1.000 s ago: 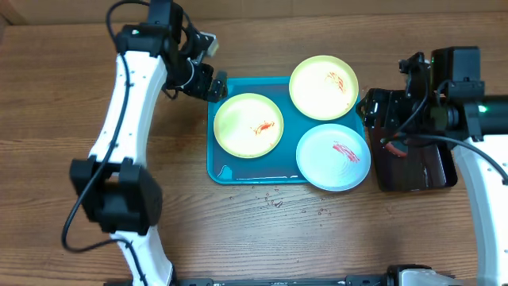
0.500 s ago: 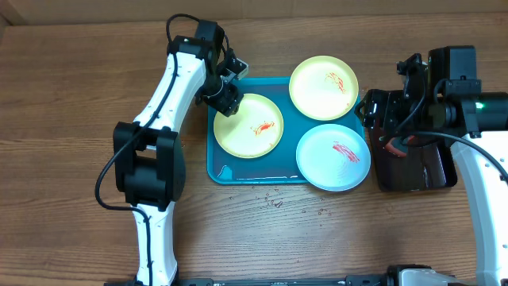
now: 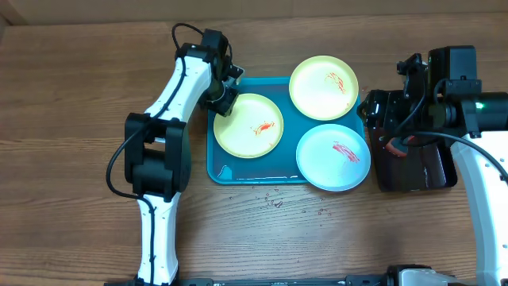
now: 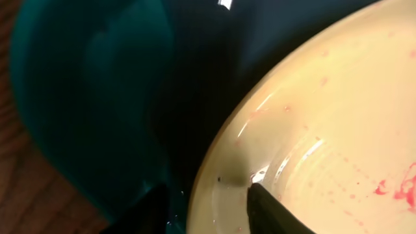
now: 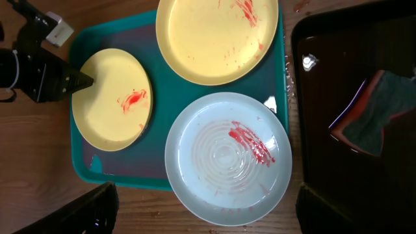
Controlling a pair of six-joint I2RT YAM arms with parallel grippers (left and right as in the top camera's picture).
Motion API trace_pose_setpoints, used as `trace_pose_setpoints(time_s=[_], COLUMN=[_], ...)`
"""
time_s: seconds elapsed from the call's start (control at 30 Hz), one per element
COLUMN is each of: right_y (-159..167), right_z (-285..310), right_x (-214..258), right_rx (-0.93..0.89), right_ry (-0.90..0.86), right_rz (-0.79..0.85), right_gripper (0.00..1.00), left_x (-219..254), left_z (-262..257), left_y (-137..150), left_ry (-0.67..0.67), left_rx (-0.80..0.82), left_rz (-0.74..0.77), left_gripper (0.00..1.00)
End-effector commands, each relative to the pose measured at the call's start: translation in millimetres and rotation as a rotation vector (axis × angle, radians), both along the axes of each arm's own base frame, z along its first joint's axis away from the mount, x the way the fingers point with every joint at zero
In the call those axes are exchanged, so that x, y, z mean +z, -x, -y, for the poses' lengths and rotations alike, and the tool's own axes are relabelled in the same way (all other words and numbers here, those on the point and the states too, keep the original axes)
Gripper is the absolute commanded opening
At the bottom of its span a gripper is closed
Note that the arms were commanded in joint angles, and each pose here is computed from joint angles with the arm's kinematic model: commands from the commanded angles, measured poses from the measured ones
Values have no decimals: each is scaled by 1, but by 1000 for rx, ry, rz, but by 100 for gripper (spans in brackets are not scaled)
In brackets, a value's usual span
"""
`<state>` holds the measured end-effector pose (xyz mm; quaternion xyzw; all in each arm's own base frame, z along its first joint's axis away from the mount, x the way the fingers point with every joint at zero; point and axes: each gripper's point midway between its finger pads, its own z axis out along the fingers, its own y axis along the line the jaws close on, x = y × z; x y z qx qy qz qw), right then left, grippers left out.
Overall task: Clean dirty plates on tray and stack at the side
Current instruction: 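Move the left gripper to the left yellow plate's rim and grip it, then grasp the orange-grey sponge in the black tray with the right gripper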
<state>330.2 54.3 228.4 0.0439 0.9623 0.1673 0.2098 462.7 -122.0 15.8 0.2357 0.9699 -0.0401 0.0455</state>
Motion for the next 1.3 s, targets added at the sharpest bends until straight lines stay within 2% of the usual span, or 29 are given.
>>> trace_pose_setpoints(time_s=[0.0, 0.1, 0.17, 0.37, 0.53, 0.67, 0.83, 1.0, 1.1, 1.27], right_y=[-3, -3, -3, -4, -7, -8, -7, -5, -8, -19], right_z=[-3, -3, -3, -2, 7, 13, 41, 84, 108, 118], right_x=[10, 10, 10, 10, 9, 8, 4, -1, -19, -70], right_rx=[8, 8, 8, -7, -140, -179, -352, -493, -554, -534], right_ry=[-7, -7, -7, -14, -20, 1, 37, 31, 34, 56], right_rz=[30, 30, 31, 28, 5, 0, -28, -60, -118, -261], right_gripper=[88, 88, 88, 80, 79, 79, 78, 73, 70, 70], left_x=[-3, -3, -3, -3, -2, -1, -2, -2, -2, -2], left_z=[4, 3, 3, -2, -4, 3, 4, 4, 4, 5], left_y=[2, 5, 10, 34, 49, 49, 47, 47, 47, 45], left_ry=[-1, 1, -1, -34, -54, -16, -11, -11, -11, -7], left_rx=[59, 142, 200, 387, 508, 507, 507, 506, 506, 506], left_rz=[-16, -38, -61, -169, -239, -252, -245, -244, -245, -236], left_gripper=[29, 12, 4, 4, 4, 4, 4, 4, 4, 4])
